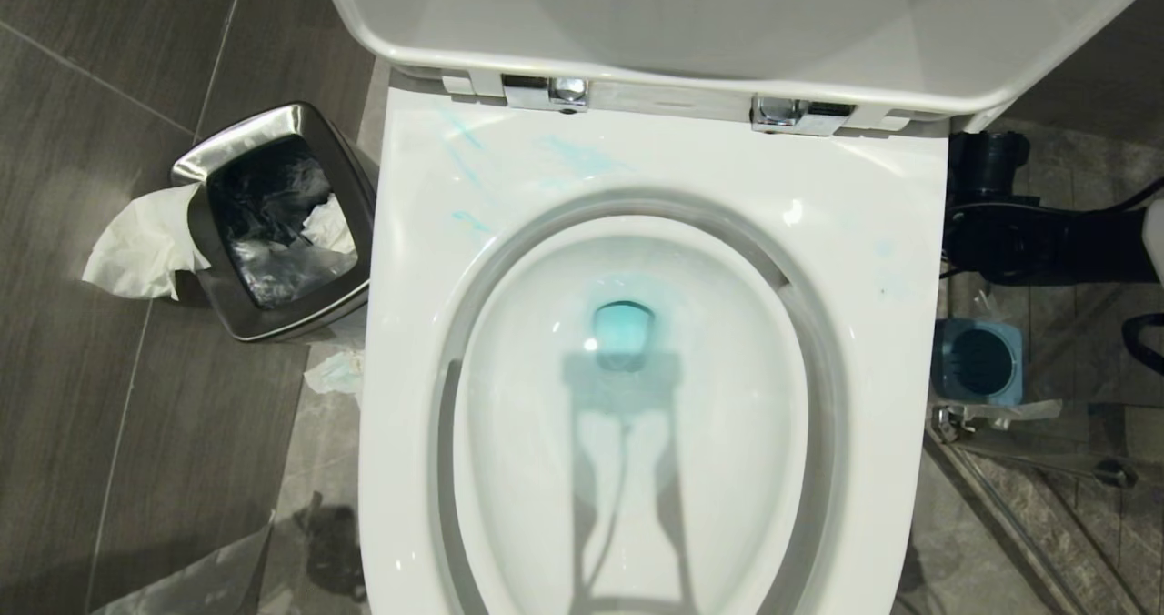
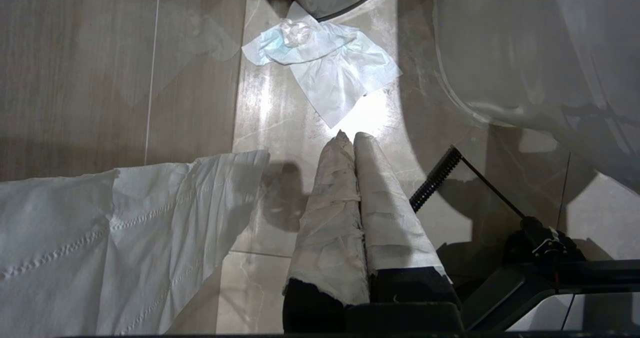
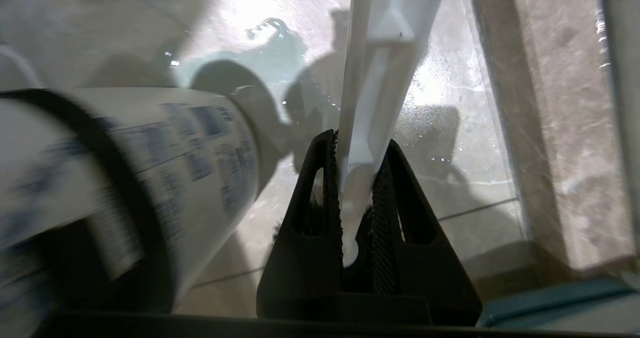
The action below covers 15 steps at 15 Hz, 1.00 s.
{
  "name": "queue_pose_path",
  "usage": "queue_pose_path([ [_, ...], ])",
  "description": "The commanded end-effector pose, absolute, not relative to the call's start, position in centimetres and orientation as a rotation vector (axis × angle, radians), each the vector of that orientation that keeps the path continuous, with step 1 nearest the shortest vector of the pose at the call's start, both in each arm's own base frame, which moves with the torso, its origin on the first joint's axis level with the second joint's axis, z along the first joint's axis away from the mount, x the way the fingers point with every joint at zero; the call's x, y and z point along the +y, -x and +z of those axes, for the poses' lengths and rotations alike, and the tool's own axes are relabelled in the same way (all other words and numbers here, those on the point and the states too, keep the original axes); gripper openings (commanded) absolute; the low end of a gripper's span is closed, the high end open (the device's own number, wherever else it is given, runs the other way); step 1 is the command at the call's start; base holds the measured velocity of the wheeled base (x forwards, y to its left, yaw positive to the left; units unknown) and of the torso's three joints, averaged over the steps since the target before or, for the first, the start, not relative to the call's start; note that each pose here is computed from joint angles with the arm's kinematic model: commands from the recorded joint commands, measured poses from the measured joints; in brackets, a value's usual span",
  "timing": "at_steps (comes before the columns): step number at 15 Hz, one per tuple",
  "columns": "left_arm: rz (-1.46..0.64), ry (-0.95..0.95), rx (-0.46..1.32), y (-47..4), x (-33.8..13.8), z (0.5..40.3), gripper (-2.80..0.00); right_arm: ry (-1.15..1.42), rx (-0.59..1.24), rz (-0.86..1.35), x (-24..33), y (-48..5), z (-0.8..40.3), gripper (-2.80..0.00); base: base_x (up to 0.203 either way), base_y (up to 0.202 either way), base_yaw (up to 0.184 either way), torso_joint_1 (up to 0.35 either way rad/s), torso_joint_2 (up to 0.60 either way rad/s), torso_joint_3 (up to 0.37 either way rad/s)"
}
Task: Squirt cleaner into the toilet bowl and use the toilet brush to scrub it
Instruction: Put the toilet brush back
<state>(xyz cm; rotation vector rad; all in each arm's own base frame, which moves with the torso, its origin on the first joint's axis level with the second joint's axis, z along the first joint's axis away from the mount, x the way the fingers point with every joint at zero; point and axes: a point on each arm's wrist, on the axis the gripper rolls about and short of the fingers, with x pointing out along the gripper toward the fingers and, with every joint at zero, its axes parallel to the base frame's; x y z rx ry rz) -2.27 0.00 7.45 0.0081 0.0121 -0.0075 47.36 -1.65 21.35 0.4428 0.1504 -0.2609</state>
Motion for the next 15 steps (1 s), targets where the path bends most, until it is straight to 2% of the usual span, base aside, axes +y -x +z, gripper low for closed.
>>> queue_pose_path([
  [1,-0.008,-0.008,0.015,2.2,0.0,7.4,-2.8,-0.445,0.145,-0.259,-1.6,-45.6,22.8,-2.8,0.0,0.0,0.0,0.0,0.0,0.0],
  [8,-0.009,-0.009,0.014,2.2,0.0,7.4,-2.8,-0.433,0.182,-0.267,-1.4,-40.7,24.2,-2.8,0.0,0.0,0.0,0.0,0.0,0.0],
  [15,-0.008,-0.009,0.014,2.2,0.0,7.4,-2.8,-0.428,0.18,-0.27,-1.5,-38.1,25.3,-2.8,0.0,0.0,0.0,0.0,0.0,0.0],
])
